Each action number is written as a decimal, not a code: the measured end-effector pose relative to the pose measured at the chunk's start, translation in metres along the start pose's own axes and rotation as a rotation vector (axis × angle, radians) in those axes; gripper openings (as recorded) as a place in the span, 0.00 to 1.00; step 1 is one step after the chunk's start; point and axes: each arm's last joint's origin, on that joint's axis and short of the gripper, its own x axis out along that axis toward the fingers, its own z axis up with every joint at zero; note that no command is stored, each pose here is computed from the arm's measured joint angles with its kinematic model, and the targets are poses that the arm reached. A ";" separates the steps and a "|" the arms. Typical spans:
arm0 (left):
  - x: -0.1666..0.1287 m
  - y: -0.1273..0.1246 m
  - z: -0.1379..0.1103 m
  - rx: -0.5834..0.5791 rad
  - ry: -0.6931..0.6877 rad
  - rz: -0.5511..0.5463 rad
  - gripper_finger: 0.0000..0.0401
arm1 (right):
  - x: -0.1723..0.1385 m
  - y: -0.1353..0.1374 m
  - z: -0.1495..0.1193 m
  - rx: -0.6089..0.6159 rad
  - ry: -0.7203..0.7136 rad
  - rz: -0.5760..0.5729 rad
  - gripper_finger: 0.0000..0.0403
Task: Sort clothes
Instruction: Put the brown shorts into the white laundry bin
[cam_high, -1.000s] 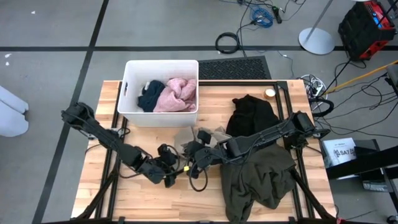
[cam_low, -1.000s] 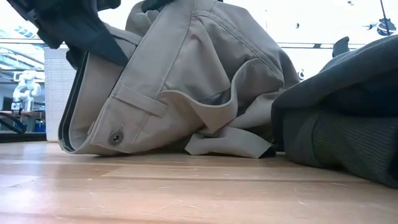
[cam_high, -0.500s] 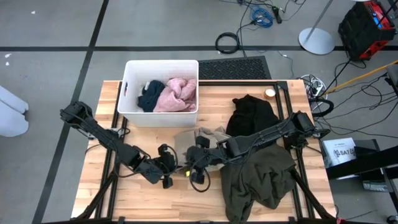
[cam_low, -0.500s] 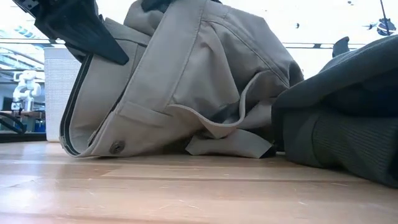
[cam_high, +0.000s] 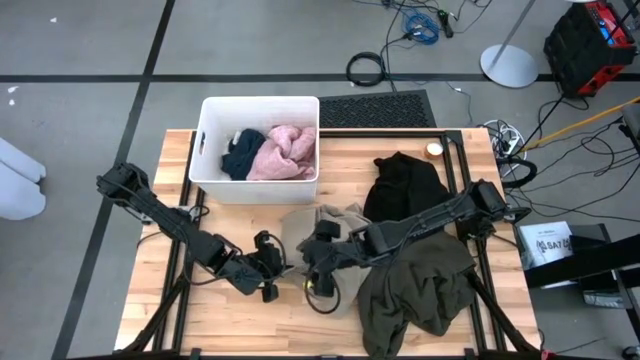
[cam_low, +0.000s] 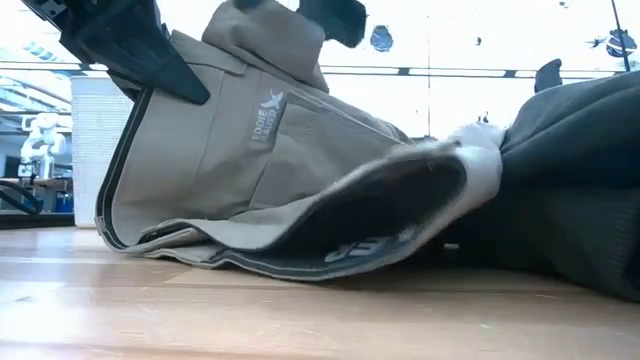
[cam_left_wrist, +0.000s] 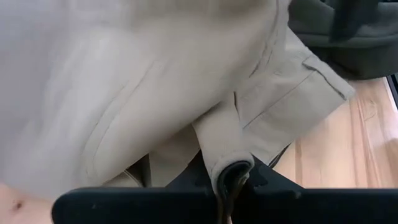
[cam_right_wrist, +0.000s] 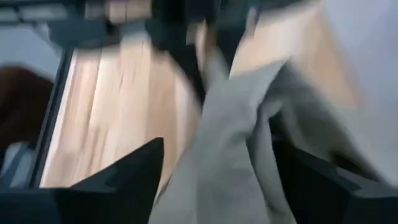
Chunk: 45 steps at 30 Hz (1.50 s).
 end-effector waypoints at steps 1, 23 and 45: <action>0.000 0.000 0.000 0.000 0.000 0.000 0.04 | -0.001 0.002 -0.005 0.018 0.047 0.023 0.72; 0.004 0.007 0.001 0.002 0.017 0.044 0.03 | 0.000 0.103 -0.103 -0.569 0.326 -0.005 0.70; 0.001 0.000 0.017 -0.032 -0.013 -0.202 0.03 | 0.022 0.099 -0.091 -0.619 0.299 -0.153 0.02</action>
